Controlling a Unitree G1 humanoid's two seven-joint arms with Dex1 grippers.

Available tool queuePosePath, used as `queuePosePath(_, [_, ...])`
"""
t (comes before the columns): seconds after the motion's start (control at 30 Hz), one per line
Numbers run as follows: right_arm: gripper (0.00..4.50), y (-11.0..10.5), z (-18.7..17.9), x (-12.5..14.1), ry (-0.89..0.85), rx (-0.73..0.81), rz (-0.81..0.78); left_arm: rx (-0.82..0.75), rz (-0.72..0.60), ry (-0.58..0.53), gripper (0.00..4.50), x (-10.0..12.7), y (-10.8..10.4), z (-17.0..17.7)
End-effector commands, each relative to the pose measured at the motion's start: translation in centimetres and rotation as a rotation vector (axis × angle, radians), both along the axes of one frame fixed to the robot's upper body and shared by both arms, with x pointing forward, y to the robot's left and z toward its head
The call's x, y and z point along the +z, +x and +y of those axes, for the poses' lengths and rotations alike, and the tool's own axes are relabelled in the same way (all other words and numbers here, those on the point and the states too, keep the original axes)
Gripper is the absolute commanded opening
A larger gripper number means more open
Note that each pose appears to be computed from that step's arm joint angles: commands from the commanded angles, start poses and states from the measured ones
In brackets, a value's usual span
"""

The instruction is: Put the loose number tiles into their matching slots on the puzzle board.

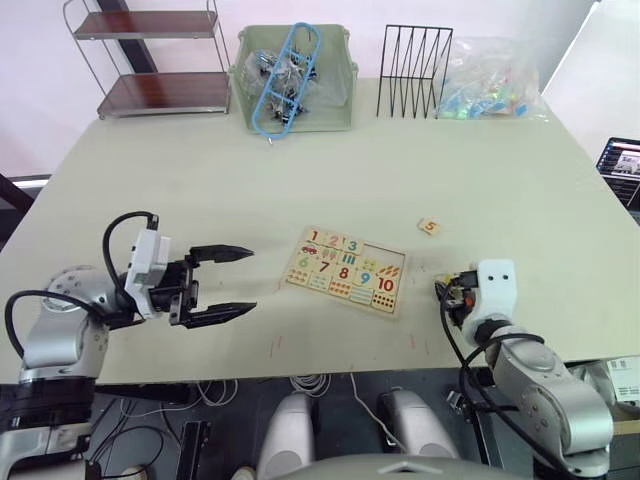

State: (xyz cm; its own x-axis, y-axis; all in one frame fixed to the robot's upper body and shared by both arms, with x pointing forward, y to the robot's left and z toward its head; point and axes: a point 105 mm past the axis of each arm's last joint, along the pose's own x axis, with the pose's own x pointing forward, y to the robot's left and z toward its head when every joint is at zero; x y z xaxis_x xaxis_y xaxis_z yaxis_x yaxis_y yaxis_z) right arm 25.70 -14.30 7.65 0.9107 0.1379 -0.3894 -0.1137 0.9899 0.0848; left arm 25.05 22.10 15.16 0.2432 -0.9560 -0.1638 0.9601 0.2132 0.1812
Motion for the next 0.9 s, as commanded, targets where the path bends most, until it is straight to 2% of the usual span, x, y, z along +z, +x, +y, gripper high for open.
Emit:
queuePosePath(0.03, [1.42, -0.6, 0.1, 0.5, 0.005, -0.033, -0.01, -0.015, -0.022, 0.016, 4.5, 0.9, 0.0, 0.3])
queuePosePath(0.23, [1.42, -0.5, 0.1, 0.1, 0.008, -0.052, -0.002, -0.024, -0.016, 0.02, 4.5, 1.1, 0.0, 0.3])
queuePosePath(0.3, [2.47, -0.3, -0.2, 0.3, 0.012, -0.056, -0.019, -0.023, -0.013, 0.021, 4.5, 1.0, 0.0, 0.3])
queuePosePath(0.4, [3.81, 0.0, 0.1, 1.4, 0.042, -0.024, -0.081, -0.022, -0.011, 0.022, 4.5, 0.9, -0.1, 0.4])
queuePosePath(0.43, [4.21, 0.1, 0.3, 1.7, 0.043, -0.005, -0.102, -0.02, -0.011, 0.022, 4.5, 0.9, -0.2, 0.5])
queuePosePath(0.47, [4.37, 0.1, 0.4, 1.9, 0.041, 0.014, -0.116, -0.019, -0.011, 0.022, 4.5, 0.9, -0.2, 0.5])
queuePosePath(0.73, [4.37, 0.1, -0.7, 3.4, -0.035, 0.186, -0.209, 0.021, -0.015, 0.015, 4.5, 0.3, -0.4, 1.2])
queuePosePath(0.9, [4.37, -0.2, -1.0, 4.6, -0.018, 0.441, -0.239, 0.047, -0.013, 0.017, 4.5, 0.0, -0.4, 1.6])
